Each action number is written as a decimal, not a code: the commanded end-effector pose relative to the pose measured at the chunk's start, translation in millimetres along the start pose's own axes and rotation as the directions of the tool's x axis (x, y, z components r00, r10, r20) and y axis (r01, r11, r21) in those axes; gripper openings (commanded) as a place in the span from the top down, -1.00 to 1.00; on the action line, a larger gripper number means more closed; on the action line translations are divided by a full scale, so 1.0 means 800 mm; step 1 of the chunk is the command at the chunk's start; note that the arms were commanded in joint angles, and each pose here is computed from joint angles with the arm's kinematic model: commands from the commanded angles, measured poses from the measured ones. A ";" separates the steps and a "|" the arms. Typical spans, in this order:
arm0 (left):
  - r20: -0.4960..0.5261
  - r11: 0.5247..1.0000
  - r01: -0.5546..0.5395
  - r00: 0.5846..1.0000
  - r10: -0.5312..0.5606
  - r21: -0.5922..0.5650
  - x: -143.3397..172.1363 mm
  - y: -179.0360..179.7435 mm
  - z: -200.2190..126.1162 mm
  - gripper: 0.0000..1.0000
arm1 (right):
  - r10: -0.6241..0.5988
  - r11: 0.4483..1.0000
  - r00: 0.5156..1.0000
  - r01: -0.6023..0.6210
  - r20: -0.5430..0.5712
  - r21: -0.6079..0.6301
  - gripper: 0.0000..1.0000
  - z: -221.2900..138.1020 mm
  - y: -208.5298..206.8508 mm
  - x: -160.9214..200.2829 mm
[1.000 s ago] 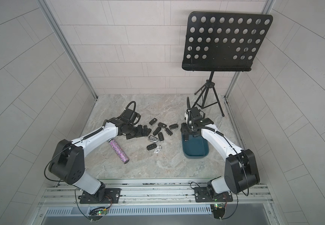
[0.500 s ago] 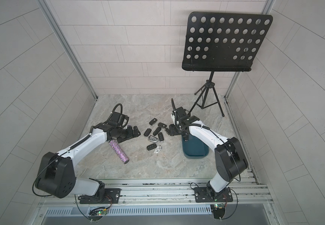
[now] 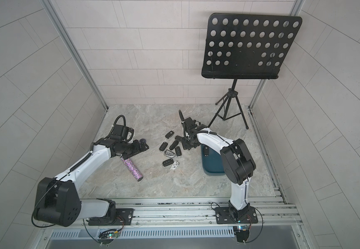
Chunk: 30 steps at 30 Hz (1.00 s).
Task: Place the car key into the storage box
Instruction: Pick up the car key from the center of the board.
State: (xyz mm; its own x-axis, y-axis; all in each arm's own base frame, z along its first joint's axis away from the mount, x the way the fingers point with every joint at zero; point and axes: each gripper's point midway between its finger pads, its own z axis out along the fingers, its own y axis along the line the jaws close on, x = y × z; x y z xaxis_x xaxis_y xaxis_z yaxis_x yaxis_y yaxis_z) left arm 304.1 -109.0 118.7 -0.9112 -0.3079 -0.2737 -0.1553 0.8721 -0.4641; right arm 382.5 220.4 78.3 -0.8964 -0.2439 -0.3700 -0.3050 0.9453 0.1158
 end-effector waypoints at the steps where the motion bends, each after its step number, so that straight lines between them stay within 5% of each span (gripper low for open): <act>1: -0.017 1.000 -0.012 1.000 0.012 -0.001 0.010 0.007 -0.008 -1.00 | -0.055 0.995 0.998 0.058 -0.034 0.079 -0.13 0.006 -0.009 0.004; 30: -0.021 1.000 -0.002 1.000 0.002 0.000 0.013 0.016 -0.012 -1.00 | -0.213 0.946 0.965 0.243 -0.153 0.215 -0.12 0.059 -0.015 0.009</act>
State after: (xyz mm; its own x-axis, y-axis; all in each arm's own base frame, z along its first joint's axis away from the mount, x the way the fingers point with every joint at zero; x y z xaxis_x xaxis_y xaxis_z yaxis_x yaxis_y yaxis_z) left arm 294.7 -99.8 117.9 -0.9163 -0.3069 -0.2573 -0.1592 0.8686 -0.4692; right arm 397.8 224.1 37.9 -0.8539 -0.4362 -0.2840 -0.4154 0.8999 -0.1330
